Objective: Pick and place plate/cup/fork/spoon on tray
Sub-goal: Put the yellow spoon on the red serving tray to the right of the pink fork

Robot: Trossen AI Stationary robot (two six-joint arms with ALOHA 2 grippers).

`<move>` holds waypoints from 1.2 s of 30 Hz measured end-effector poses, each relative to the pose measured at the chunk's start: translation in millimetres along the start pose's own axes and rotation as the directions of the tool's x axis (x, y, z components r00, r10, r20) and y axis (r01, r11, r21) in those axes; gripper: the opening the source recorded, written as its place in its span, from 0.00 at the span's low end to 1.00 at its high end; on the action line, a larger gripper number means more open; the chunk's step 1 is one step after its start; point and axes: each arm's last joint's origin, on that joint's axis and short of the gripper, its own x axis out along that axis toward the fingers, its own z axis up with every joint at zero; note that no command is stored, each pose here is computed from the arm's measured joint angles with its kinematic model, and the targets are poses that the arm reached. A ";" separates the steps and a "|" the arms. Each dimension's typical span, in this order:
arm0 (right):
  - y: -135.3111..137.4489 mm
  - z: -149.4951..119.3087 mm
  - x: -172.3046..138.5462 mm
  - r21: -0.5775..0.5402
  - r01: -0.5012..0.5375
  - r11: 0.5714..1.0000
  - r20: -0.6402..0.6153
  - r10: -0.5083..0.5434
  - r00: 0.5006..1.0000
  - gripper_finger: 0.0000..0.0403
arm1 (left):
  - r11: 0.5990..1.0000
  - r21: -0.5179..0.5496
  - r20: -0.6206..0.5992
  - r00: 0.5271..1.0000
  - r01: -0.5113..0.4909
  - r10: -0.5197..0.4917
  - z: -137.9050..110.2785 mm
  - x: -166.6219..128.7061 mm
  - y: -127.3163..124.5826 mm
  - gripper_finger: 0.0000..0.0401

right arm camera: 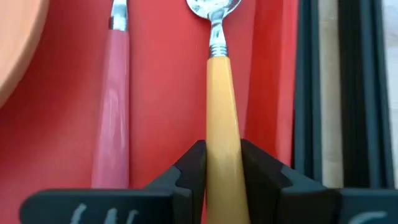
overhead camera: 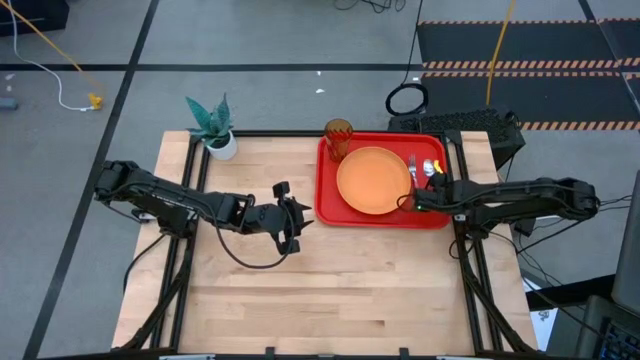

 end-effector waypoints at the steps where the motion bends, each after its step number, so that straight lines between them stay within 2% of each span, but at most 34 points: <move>1: 0.4 -0.7 1.4 -0.001 -0.007 1.000 0.000 0.007 1.000 0.18 | 1.000 0.000 0.000 1.000 0.000 0.000 0.0 0.0 0.0 0.41; 15: -0.4 -7.4 11.7 -0.013 -0.027 1.000 -0.009 0.027 1.000 0.19 | 1.000 0.000 0.000 1.000 0.001 -0.001 0.0 0.1 0.2 0.41; 29: 0.5 -4.5 13.0 0.006 -0.024 1.000 0.043 0.023 0.999 0.36 | 1.000 0.000 0.000 1.000 0.001 -0.001 0.1 0.1 0.2 0.41; 36: 2.0 -3.7 13.0 0.003 -0.037 0.999 0.052 0.037 0.998 0.33 | 1.000 0.000 0.001 1.000 0.001 -0.001 0.2 0.1 0.2 0.41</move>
